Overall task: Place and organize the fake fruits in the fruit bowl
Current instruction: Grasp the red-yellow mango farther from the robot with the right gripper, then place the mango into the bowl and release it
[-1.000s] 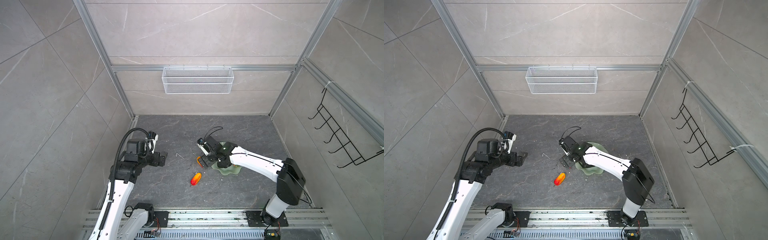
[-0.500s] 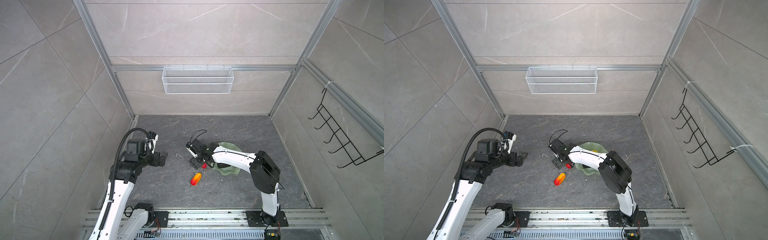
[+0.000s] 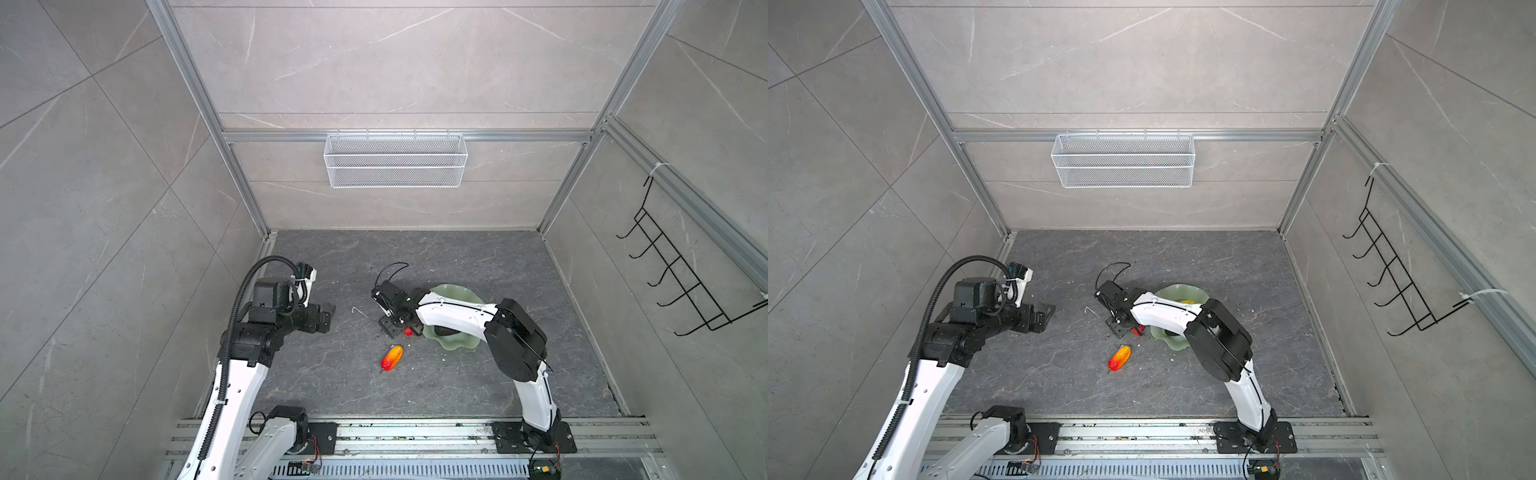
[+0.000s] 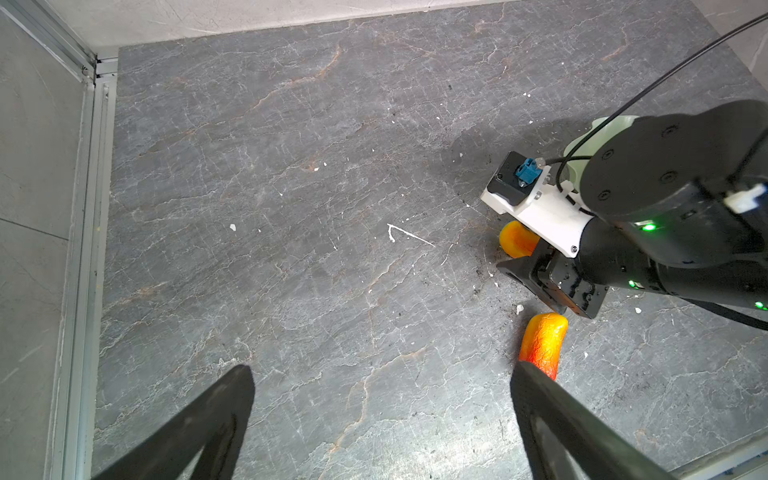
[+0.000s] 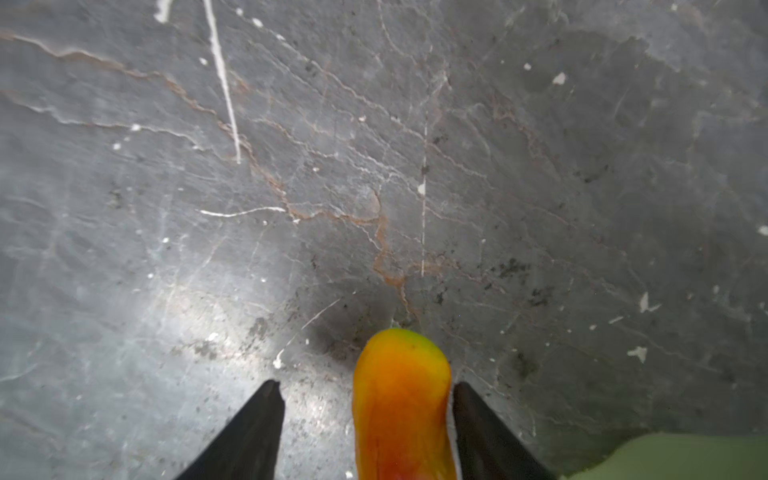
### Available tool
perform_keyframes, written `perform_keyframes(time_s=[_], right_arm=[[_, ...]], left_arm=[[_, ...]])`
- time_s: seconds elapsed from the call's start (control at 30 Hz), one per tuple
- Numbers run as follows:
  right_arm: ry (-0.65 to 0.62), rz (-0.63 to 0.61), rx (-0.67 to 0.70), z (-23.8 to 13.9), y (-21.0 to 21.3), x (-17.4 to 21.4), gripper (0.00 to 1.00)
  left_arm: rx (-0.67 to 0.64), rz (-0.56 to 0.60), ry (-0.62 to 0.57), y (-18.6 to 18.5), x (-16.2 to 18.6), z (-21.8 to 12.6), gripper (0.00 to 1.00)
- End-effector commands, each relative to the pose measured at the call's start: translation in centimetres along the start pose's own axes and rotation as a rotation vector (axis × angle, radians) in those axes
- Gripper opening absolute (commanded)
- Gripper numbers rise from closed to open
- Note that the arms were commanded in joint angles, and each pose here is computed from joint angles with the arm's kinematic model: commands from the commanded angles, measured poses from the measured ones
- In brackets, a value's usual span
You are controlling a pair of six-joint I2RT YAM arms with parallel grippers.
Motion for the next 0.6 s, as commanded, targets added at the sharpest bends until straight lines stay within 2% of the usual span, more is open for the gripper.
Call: perform_keyframes(time_s=[0.0, 0.07, 0.17, 0.2, 0.23, 0.27, 0.37, 0.57], right_arm=[[0.022, 0.010, 0.036, 0.7, -0.2, 0.2, 0.63], [0.023, 0.012, 0.040, 0.8, -0.3, 0.2, 0.60], [0.019, 0.014, 0.041, 0.6, -0.4, 0.1, 0.44], [0.020, 0.014, 0.041, 0.5, -0.3, 0.1, 0.36], [0.024, 0.014, 0.043, 0.2, -0.4, -0.1, 0.23], [0.027, 0.010, 0.042, -0.3, -0.4, -0.2, 0.16], [-0.005, 0.009, 0.014, -2.7, 0.1, -0.9, 0.14], [-0.158, 0.068, -0.049, -10.0, -0.8, -2.4, 0.15]], left_arm=[[0.000, 0.019, -0.033, 0.1, -0.4, -0.3, 1.00], [0.000, 0.020, -0.034, 0.0, -0.4, -0.3, 1.00], [-0.002, 0.020, -0.034, 0.1, -0.4, -0.3, 1.00], [-0.002, 0.019, -0.033, 0.1, -0.4, -0.3, 1.00], [-0.003, 0.020, -0.034, 0.1, -0.4, -0.3, 1.00], [-0.003, 0.019, -0.033, 0.1, -0.4, -0.3, 1.00], [-0.003, 0.020, -0.031, 0.1, -0.4, -0.3, 1.00], [-0.002, 0.020, -0.032, 0.1, -0.4, -0.3, 1.00]])
Point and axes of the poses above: each gripper's point midway between its finger pads, its own z axis out along the fingers, its own y axis along the line the jaws close on, x = y × z, the point moved 7 cm from there along -z, back along the fingers, and after that the axes turned 13 degrees about z, right-handed, at the moved point
